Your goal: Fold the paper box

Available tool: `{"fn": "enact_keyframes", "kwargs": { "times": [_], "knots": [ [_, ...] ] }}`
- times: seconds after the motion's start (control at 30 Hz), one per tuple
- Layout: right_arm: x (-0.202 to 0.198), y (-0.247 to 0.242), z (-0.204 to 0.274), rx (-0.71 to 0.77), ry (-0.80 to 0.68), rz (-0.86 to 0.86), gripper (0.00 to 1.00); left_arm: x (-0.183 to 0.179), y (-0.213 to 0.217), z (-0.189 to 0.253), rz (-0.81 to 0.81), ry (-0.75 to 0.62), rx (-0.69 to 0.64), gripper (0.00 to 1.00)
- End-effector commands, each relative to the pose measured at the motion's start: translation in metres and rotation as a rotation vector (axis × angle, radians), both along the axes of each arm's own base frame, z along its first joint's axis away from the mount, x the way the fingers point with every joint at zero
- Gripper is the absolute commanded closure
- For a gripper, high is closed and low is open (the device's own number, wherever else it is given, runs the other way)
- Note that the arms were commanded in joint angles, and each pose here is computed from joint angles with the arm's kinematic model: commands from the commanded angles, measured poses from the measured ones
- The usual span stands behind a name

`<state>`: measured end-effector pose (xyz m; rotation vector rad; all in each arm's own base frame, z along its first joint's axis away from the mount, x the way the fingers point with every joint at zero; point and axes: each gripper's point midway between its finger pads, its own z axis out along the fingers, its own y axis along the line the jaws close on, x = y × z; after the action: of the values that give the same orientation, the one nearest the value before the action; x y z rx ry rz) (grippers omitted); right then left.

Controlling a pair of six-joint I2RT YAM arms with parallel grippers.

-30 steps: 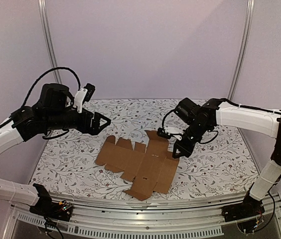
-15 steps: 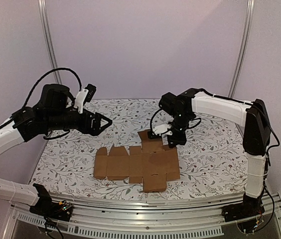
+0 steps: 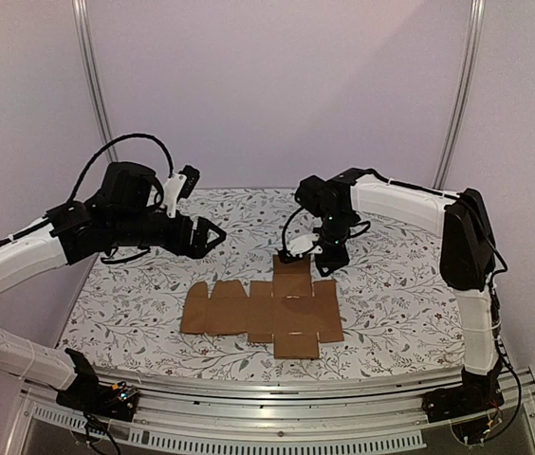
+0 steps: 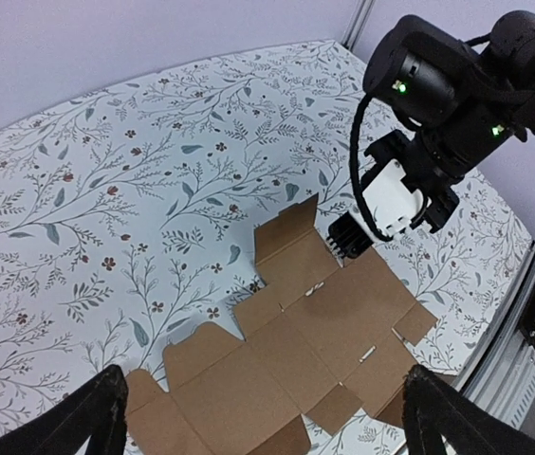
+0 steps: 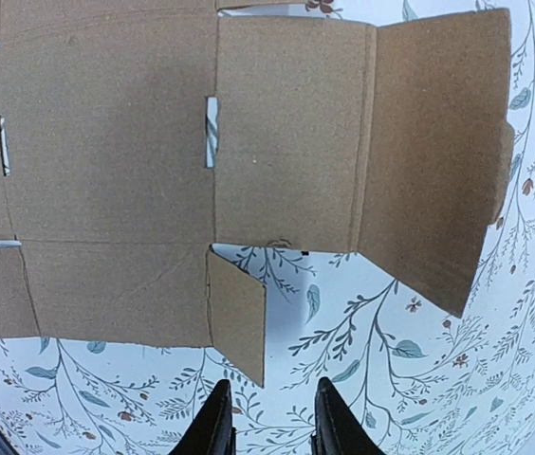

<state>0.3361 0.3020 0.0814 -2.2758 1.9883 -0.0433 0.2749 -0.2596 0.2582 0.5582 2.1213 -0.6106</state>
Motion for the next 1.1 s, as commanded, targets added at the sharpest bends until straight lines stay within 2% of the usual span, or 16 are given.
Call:
{"fn": "enact_keyframes", "kwargs": {
  "times": [0.0, 0.17, 0.23, 0.3, 0.37, 0.57, 0.77, 0.83, 0.87, 0.97, 1.07],
  "knots": [
    [0.016, -0.004, 0.025, 0.060, -0.056, -0.061, 0.71, 0.008, -0.009, -0.003, -0.003, -0.022, 0.024, 0.00],
    [0.018, -0.016, 0.058, 0.176, -0.144, -0.206, 0.65, 0.020, -0.021, -0.014, -0.034, -0.016, 0.081, 0.01],
    [0.012, -0.018, 0.075, 0.276, -0.147, -0.260, 0.64, 0.027, -0.027, -0.025, -0.042, 0.001, 0.116, 0.01],
    [0.009, -0.024, 0.088, 0.366, -0.144, -0.326, 0.56, 0.030, -0.035, -0.033, -0.072, 0.019, 0.138, 0.01],
    [0.005, -0.034, 0.102, 0.450, -0.140, -0.403, 0.55, 0.035, -0.044, -0.039, -0.104, 0.029, 0.157, 0.00],
    [-0.004, -0.054, 0.133, 0.613, -0.186, -0.596, 0.53, 0.041, -0.078, -0.062, -0.294, 0.082, 0.244, 0.01],
    [0.003, -0.088, 0.145, 0.767, -0.198, -0.854, 0.43, 0.054, -0.106, -0.104, -0.493, 0.122, 0.382, 0.01],
    [0.001, -0.096, 0.145, 0.816, -0.136, -0.955, 0.40, 0.061, -0.110, -0.121, -0.530, 0.128, 0.435, 0.00],
    [-0.006, -0.093, 0.144, 0.847, -0.068, -0.973, 0.40, 0.064, -0.115, -0.129, -0.558, 0.135, 0.446, 0.00],
    [-0.017, -0.094, 0.132, 0.869, 0.009, -1.047, 0.40, 0.065, -0.124, -0.147, -0.645, 0.141, 0.474, 0.00],
    [-0.028, -0.092, 0.126, 0.909, 0.060, -1.059, 0.38, 0.076, -0.131, -0.160, -0.663, 0.144, 0.492, 0.01]
  ]
}}
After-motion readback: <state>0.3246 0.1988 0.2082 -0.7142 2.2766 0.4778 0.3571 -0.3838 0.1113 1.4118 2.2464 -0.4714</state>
